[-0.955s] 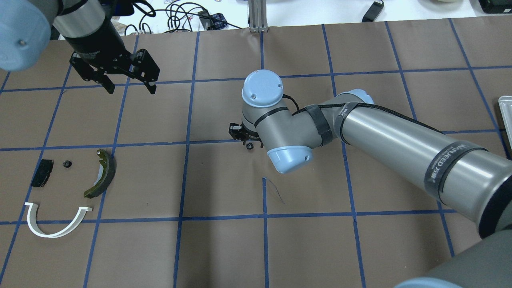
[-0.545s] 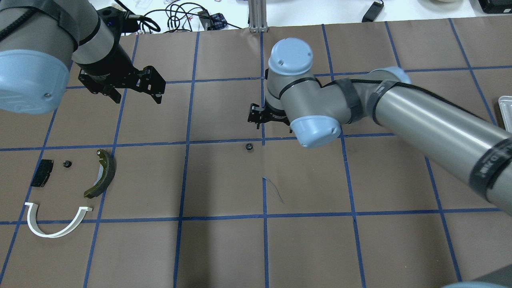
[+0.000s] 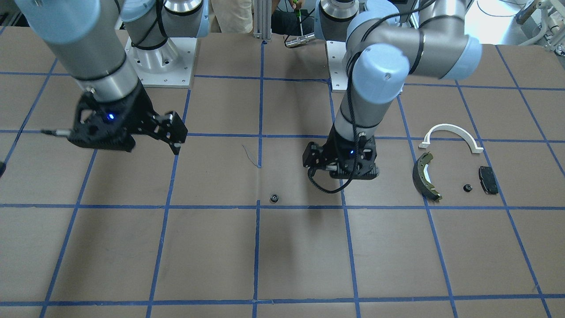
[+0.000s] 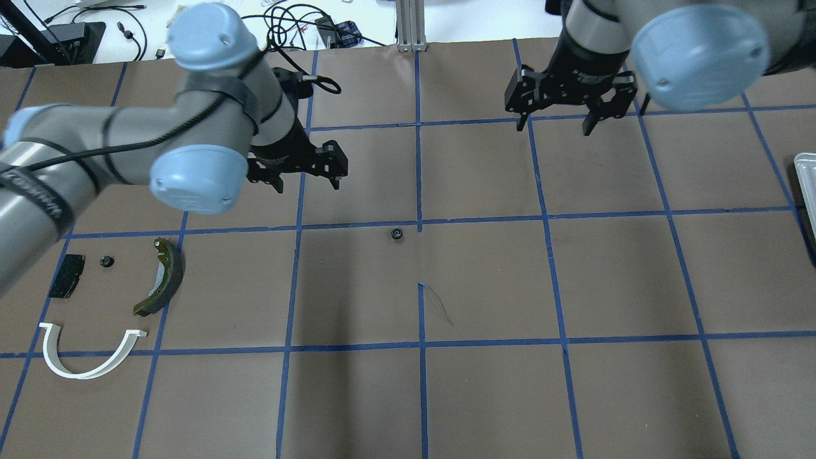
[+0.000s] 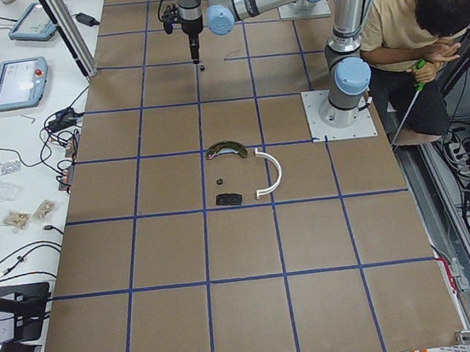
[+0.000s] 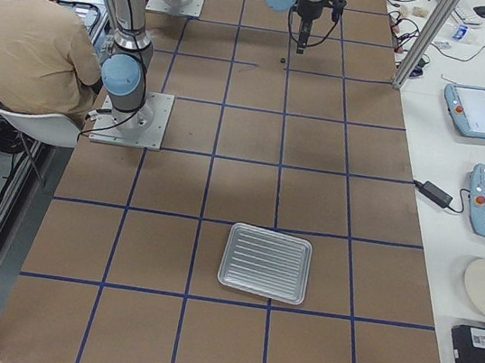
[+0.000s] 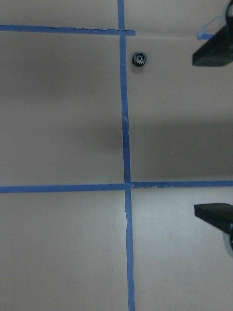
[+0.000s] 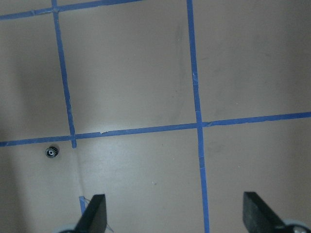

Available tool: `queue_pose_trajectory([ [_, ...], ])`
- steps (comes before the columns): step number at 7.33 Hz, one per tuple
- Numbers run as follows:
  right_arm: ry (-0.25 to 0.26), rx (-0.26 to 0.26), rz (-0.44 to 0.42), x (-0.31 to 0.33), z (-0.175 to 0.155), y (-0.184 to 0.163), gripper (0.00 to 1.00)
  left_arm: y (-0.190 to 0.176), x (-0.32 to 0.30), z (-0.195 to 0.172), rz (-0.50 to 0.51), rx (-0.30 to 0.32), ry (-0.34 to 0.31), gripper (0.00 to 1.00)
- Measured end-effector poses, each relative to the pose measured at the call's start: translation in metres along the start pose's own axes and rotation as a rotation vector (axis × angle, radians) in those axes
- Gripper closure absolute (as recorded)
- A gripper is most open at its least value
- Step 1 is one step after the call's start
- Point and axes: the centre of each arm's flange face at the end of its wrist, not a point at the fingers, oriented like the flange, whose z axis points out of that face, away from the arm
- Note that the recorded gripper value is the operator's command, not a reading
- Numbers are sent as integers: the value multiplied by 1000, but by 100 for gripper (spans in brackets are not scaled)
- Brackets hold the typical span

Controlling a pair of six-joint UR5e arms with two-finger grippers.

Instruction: Place bearing gear from tray to pile

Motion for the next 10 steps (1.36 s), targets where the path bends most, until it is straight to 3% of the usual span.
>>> queue_pose_trajectory([
  [1, 28, -1, 0, 8, -27, 25, 0, 0, 27, 36, -10, 7, -7, 0],
  [3, 97, -60, -37, 19, -28, 53, 0, 3, 65, 88, -15, 14, -17, 0],
  [4, 102, -68, -82, 21, -24, 56, 0, 6, 75, 106, -7, 9, -23, 0],
  [8, 95, 16, -184, 26, -19, 44, 0, 10, 94, 144, 19, 12, -21, 0],
  [10, 94, 27, -135, 26, -20, 44, 0, 13, 97, 148, 27, 4, -24, 34],
])
